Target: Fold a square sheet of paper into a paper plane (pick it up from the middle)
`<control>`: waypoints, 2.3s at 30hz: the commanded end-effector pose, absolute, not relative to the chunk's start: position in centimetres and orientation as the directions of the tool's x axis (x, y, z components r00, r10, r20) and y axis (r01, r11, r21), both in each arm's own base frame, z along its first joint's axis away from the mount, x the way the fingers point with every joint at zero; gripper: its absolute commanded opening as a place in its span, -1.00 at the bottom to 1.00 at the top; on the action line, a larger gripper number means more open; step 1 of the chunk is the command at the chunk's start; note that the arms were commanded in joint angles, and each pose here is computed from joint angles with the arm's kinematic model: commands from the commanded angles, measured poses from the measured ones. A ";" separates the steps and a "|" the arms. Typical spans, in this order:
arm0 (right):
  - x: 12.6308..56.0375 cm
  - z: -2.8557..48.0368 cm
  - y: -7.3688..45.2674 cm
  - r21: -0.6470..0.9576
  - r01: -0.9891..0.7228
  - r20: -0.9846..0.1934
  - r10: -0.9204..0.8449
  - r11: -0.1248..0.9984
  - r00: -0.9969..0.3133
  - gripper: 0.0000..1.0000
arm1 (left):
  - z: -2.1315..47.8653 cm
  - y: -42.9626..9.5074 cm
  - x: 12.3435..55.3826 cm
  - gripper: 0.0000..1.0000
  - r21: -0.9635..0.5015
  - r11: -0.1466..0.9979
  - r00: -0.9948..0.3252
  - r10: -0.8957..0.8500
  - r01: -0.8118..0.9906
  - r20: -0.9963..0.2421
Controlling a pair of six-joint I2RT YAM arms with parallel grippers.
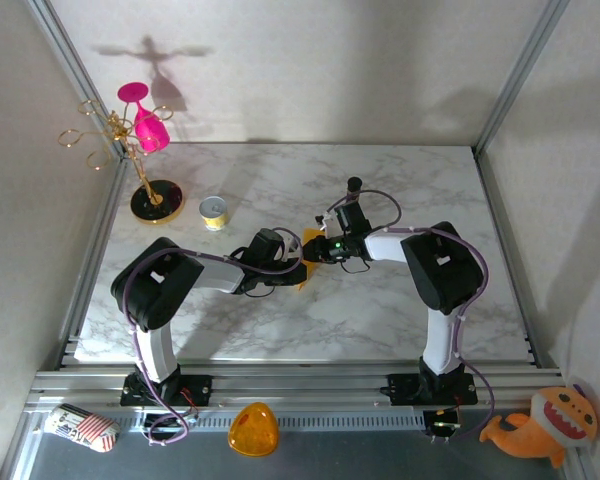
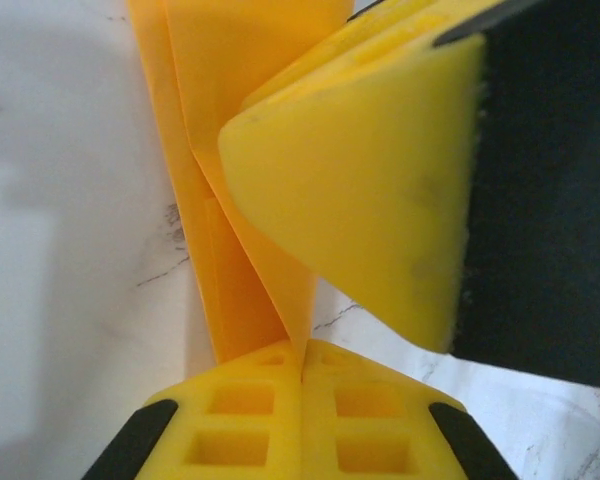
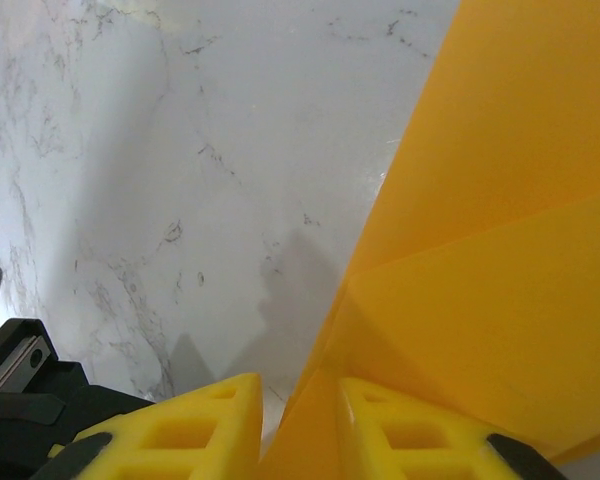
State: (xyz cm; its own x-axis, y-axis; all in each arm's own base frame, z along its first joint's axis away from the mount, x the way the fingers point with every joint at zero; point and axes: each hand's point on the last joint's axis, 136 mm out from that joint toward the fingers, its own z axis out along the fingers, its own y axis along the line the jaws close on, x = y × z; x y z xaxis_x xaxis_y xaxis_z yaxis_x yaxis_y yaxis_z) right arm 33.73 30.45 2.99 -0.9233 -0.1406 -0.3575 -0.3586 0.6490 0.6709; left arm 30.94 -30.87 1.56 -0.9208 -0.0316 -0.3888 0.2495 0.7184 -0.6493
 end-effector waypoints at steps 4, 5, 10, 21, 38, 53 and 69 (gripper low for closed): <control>33.2 0.6 29.8 0.640 -0.315 -0.291 -0.158 0.701 -0.944 -0.43 | -5.3 -27.5 27.2 -0.87 -0.538 0.836 -0.979 -0.007 0.107 -0.206; 33.2 0.3 29.6 0.634 -0.308 -0.285 -0.157 0.709 -0.946 -0.43 | -5.1 -27.5 27.3 -0.86 -0.541 0.834 -0.978 -0.008 0.108 -0.209; 33.2 -0.7 28.8 0.595 -0.273 -0.252 -0.147 0.756 -0.957 -0.43 | -3.6 -28.0 27.5 -0.77 -0.569 0.814 -0.975 -0.020 0.112 -0.222; 33.3 -2.3 27.6 0.533 -0.219 -0.194 -0.134 0.817 -0.972 -0.43 | 0.4 -27.1 26.8 -0.53 -0.602 0.795 -0.967 -0.092 0.072 -0.237; 33.3 -2.2 27.8 0.538 -0.210 -0.184 -0.129 0.816 -0.974 -0.46 | 9.1 -32.3 31.2 -0.72 -0.751 0.638 -0.900 -0.211 0.169 -0.382; 33.0 -2.6 27.5 0.529 -0.200 -0.166 -0.131 0.825 -0.977 -0.47 | 3.7 -32.7 31.3 -0.82 -0.683 0.720 -0.924 -0.164 0.127 -0.345; 32.9 -3.1 27.3 0.517 -0.191 -0.151 -0.131 0.834 -0.980 -0.47 | 1.8 -31.8 29.6 -0.83 -0.691 0.718 -0.941 -0.168 0.086 -0.292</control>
State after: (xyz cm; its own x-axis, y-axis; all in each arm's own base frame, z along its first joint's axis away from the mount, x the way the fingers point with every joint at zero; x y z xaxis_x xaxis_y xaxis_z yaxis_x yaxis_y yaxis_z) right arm 34.14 30.34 2.13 -0.9536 -0.1435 -0.2646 -0.2842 0.7190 0.6343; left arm 30.35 -31.88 2.59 -0.9338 -0.1754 -0.3119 0.0970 0.7150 -0.6924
